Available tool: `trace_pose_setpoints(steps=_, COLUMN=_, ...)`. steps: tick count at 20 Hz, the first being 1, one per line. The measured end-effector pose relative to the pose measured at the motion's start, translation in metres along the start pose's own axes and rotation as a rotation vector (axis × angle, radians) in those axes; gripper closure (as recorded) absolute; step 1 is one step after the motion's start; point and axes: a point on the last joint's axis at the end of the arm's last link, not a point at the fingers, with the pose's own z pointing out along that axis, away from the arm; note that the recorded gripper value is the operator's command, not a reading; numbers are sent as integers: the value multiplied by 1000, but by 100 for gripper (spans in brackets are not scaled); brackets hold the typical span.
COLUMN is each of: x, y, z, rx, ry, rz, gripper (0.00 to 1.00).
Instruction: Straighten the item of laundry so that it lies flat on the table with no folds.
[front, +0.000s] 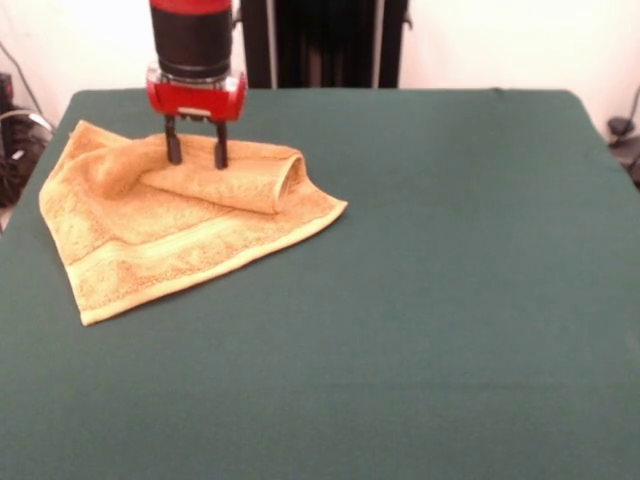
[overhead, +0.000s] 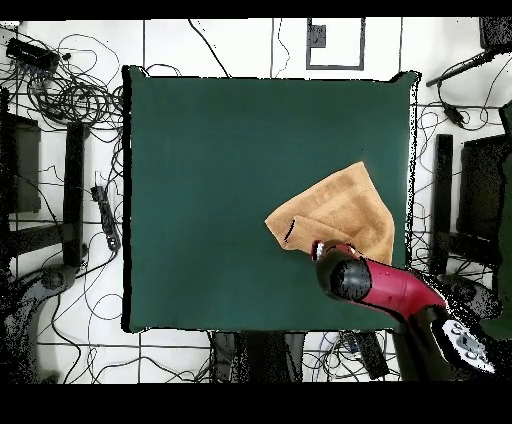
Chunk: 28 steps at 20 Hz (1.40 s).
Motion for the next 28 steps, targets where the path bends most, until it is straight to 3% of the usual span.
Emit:
trace_pose_setpoints(steps=4, x=6, y=4, z=19, rx=-9, ry=-34, rz=6, gripper=0)
trace_pose_setpoints(steps=24, x=8, y=3, z=17, rx=-3, ry=-51, rz=7, gripper=0)
trace_pose_setpoints(steps=28, x=10, y=-7, z=15, rx=-8, ry=-50, rz=25, gripper=0)
